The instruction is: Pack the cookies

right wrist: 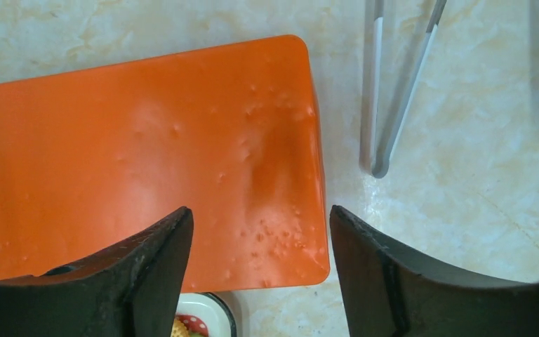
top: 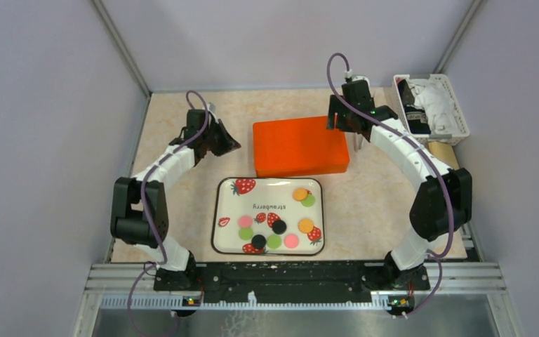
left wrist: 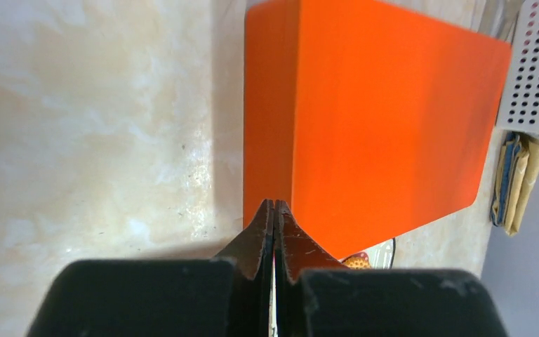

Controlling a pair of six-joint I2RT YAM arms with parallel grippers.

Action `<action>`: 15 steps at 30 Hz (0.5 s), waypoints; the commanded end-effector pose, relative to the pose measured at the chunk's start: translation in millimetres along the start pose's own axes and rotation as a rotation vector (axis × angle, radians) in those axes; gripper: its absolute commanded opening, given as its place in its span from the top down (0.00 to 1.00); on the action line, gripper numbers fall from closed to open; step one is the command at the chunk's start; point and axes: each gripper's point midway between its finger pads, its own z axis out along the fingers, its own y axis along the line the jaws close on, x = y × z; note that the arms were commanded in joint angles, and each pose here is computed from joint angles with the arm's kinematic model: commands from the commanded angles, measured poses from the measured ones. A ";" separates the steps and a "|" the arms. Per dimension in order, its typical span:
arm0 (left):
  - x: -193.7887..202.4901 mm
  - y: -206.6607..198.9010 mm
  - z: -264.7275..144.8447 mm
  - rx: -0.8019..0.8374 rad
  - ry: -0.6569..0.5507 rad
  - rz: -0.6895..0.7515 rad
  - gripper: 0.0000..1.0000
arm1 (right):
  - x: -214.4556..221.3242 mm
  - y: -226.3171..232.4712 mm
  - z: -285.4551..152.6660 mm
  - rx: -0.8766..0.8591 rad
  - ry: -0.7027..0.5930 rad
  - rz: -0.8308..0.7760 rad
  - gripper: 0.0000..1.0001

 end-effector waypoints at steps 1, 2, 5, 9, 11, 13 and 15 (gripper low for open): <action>-42.4 -19.0 -41.7 -0.047 -0.178 0.101 1.00 | -19.9 0.6 -11.7 -0.015 -0.075 0.019 0.24; -45.3 -21.9 -48.6 -0.046 -0.197 0.111 0.95 | -19.3 -0.4 -11.6 -0.009 -0.074 0.018 0.15; -54.0 -32.0 -70.3 -0.032 -0.263 0.145 0.72 | -19.1 -4.7 -11.7 0.010 -0.081 0.021 0.02; -63.9 -37.7 -90.7 -0.042 -0.330 0.186 0.41 | -12.3 -16.1 -11.2 0.065 -0.081 0.033 0.01; -66.6 -36.1 -96.6 -0.061 -0.349 0.194 0.19 | -7.3 -19.0 -10.3 0.078 -0.076 0.038 0.01; -69.0 -36.2 -100.6 -0.068 -0.365 0.201 0.02 | -2.8 -21.3 -9.4 0.084 -0.073 0.041 0.01; -70.1 -36.4 -103.6 -0.074 -0.371 0.202 0.01 | 0.5 -23.6 -9.7 0.092 -0.073 0.041 0.01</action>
